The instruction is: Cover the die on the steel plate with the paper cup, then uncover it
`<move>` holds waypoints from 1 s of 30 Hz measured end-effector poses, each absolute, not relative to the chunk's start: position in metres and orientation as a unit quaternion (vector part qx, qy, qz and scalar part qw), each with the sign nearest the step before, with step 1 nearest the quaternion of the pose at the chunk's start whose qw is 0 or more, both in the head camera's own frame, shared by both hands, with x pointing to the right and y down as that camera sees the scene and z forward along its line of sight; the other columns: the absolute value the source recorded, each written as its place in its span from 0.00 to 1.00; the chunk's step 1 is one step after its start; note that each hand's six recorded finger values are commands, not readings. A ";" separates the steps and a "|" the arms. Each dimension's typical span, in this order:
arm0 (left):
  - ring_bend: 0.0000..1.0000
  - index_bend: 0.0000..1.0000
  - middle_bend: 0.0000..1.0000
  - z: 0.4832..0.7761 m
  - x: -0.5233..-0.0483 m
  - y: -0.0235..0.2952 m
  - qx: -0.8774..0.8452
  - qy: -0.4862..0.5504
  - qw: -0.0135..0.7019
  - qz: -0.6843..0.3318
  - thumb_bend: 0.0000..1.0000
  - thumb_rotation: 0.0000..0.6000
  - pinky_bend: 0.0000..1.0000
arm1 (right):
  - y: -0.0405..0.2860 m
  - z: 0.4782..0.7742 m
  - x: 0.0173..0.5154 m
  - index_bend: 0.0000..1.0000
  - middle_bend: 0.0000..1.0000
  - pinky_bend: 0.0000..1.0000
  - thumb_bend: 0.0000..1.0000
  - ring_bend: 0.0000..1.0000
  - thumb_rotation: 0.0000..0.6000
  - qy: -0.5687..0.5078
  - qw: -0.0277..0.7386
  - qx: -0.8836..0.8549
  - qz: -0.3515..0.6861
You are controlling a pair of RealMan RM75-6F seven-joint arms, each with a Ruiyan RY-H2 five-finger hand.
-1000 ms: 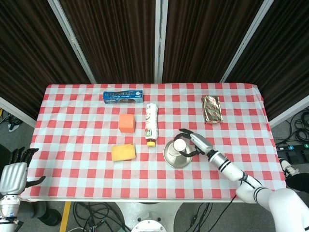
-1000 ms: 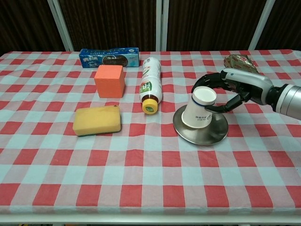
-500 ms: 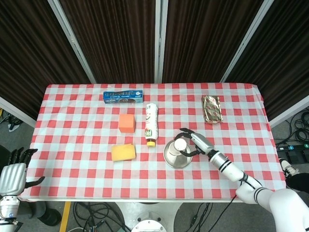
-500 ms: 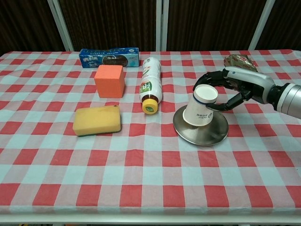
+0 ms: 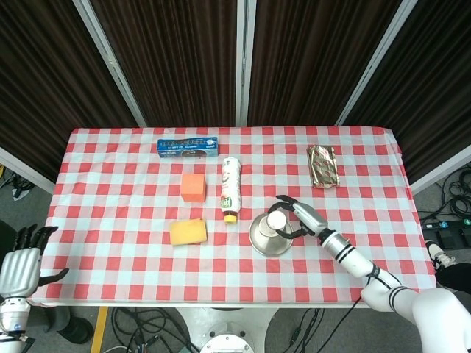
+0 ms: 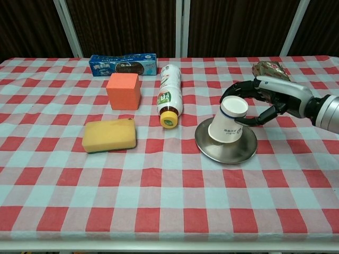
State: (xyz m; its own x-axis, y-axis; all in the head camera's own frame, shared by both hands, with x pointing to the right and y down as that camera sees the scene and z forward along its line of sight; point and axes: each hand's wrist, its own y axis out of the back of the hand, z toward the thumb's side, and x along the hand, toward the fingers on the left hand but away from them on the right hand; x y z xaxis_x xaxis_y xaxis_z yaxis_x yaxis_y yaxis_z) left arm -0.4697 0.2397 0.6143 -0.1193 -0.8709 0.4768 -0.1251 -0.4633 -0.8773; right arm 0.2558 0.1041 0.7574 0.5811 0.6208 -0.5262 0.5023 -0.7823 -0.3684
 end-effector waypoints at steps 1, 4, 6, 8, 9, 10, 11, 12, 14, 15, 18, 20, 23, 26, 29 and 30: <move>0.05 0.16 0.14 0.614 -0.470 0.240 -0.591 0.421 0.301 -0.619 0.02 1.00 0.05 | 0.105 0.757 0.255 0.46 0.34 0.08 0.33 0.07 1.00 -0.315 0.090 -0.886 0.329; 0.05 0.15 0.14 0.615 -0.470 0.240 -0.591 0.420 0.301 -0.619 0.02 1.00 0.05 | 0.117 0.757 0.252 0.46 0.34 0.08 0.34 0.07 1.00 -0.291 0.089 -0.896 0.324; 0.05 0.15 0.14 0.615 -0.469 0.239 -0.592 0.420 0.302 -0.618 0.02 1.00 0.05 | 0.127 0.755 0.250 0.46 0.34 0.08 0.34 0.07 1.00 -0.272 0.089 -0.903 0.321; 0.05 0.15 0.14 0.615 -0.469 0.239 -0.592 0.419 0.303 -0.618 0.02 1.00 0.05 | 0.129 0.755 0.250 0.45 0.34 0.08 0.34 0.07 1.00 -0.268 0.092 -0.904 0.321; 0.05 0.15 0.14 0.615 -0.469 0.238 -0.592 0.419 0.303 -0.618 0.02 1.00 0.05 | 0.127 0.756 0.251 0.45 0.34 0.08 0.34 0.07 1.00 -0.274 0.094 -0.901 0.322; 0.05 0.16 0.14 0.615 -0.469 0.238 -0.592 0.419 0.304 -0.617 0.02 1.00 0.05 | 0.123 0.757 0.252 0.45 0.34 0.08 0.34 0.07 1.00 -0.281 0.094 -0.898 0.324; 0.05 0.16 0.14 0.615 -0.468 0.238 -0.592 0.419 0.304 -0.617 0.02 1.00 0.05 | 0.120 0.758 0.254 0.45 0.34 0.08 0.34 0.07 1.00 -0.290 0.093 -0.895 0.326; 0.05 0.16 0.14 0.614 -0.469 0.238 -0.592 0.420 0.304 -0.617 0.02 1.00 0.05 | 0.114 0.760 0.256 0.46 0.34 0.08 0.34 0.07 1.00 -0.302 0.092 -0.889 0.331; 0.05 0.15 0.14 0.614 -0.469 0.239 -0.591 0.421 0.304 -0.617 0.02 1.00 0.05 | 0.107 0.762 0.258 0.45 0.34 0.08 0.34 0.07 1.00 -0.316 0.090 -0.883 0.335; 0.05 0.15 0.14 0.613 -0.470 0.239 -0.590 0.422 0.303 -0.618 0.02 1.00 0.05 | 0.106 0.762 0.258 0.45 0.34 0.08 0.34 0.07 1.00 -0.319 0.089 -0.883 0.334; 0.05 0.16 0.14 0.614 -0.470 0.240 -0.591 0.421 0.302 -0.619 0.02 1.00 0.05 | 0.112 0.759 0.254 0.45 0.34 0.08 0.34 0.07 1.00 -0.306 0.086 -0.891 0.323; 0.05 0.15 0.14 0.614 -0.470 0.240 -0.591 0.420 0.302 -0.619 0.02 1.00 0.05 | 0.120 0.757 0.250 0.45 0.34 0.08 0.34 0.07 1.00 -0.289 0.085 -0.899 0.318; 0.05 0.15 0.14 0.614 -0.469 0.239 -0.591 0.420 0.303 -0.618 0.02 1.00 0.05 | 0.130 0.756 0.248 0.45 0.34 0.08 0.34 0.07 1.00 -0.266 0.086 -0.906 0.317; 0.05 0.16 0.14 0.614 -0.470 0.239 -0.591 0.421 0.303 -0.617 0.02 1.00 0.05 | 0.123 0.758 0.251 0.45 0.34 0.08 0.34 0.07 1.00 -0.280 0.090 -0.899 0.323; 0.05 0.15 0.14 0.614 -0.471 0.240 -0.591 0.423 0.300 -0.618 0.02 1.00 0.05 | 0.109 0.761 0.256 0.45 0.34 0.08 0.34 0.07 1.00 -0.309 0.090 -0.887 0.333; 0.05 0.15 0.14 0.614 -0.471 0.241 -0.590 0.423 0.300 -0.619 0.02 1.00 0.05 | 0.106 0.762 0.257 0.45 0.34 0.08 0.34 0.07 1.00 -0.313 0.089 -0.884 0.335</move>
